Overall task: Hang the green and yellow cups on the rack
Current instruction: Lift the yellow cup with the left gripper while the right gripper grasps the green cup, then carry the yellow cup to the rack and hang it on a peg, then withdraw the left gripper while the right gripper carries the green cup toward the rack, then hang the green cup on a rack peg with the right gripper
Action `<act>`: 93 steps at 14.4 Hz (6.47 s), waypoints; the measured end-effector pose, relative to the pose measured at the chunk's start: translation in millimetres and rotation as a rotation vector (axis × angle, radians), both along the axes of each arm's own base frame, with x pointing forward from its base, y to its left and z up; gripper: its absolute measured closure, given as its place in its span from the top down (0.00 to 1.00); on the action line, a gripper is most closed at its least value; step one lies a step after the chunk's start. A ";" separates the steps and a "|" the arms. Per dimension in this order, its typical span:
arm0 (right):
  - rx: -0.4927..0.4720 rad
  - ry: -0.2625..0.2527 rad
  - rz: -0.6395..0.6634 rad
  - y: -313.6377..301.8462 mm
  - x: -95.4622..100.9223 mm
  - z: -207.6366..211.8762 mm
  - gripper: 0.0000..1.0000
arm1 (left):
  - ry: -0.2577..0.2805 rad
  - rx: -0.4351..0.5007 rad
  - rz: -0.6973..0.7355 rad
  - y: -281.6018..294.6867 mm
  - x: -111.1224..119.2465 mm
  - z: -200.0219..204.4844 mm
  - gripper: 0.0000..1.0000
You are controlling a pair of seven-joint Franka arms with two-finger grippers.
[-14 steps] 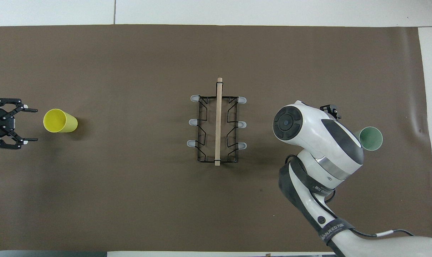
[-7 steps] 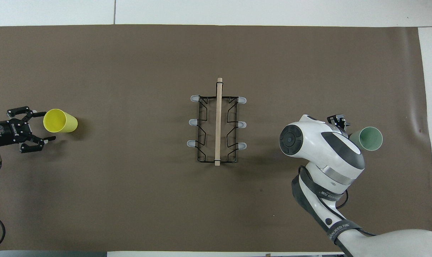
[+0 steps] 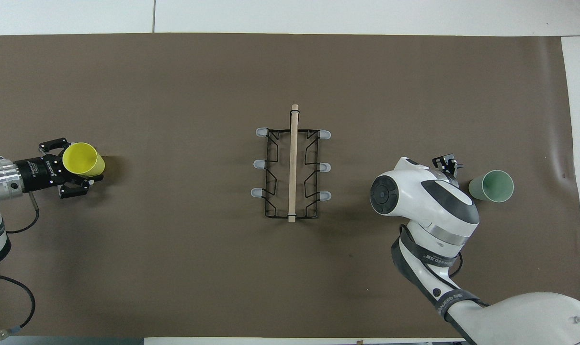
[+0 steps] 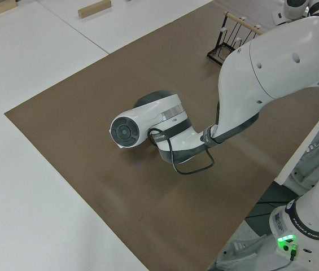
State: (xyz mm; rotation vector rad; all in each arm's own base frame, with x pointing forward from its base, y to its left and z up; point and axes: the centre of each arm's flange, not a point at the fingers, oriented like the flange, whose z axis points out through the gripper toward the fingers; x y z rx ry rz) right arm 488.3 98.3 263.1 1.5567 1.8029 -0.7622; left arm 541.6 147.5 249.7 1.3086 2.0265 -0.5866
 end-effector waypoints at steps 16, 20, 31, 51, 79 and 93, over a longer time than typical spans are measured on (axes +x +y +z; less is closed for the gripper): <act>-0.126 -0.003 0.059 -47.4 -9.1 -28.6 1.00 | -0.079 0.511 -0.516 -236.0 31.9 172.4 0.63; -0.154 0.006 0.078 -58.9 -11.8 -32.3 1.00 | -0.079 0.846 -0.646 -351.7 4.4 179.6 0.63; -0.194 -0.014 0.078 -67.1 -13.1 -31.6 0.68 | -0.157 1.462 -0.734 -505.3 -115.4 180.7 0.63; 0.330 -0.376 -0.552 -160.7 50.4 116.1 0.68 | -0.200 1.595 -0.906 -576.1 -134.0 155.0 1.00; 2.109 0.039 -1.104 71.1 -9.9 170.8 0.68 | -0.497 0.793 -1.755 -179.2 13.8 346.5 1.00; 2.362 -0.158 -0.764 104.4 -29.5 63.0 0.68 | -0.500 0.703 -1.892 -164.5 0.2 363.8 1.00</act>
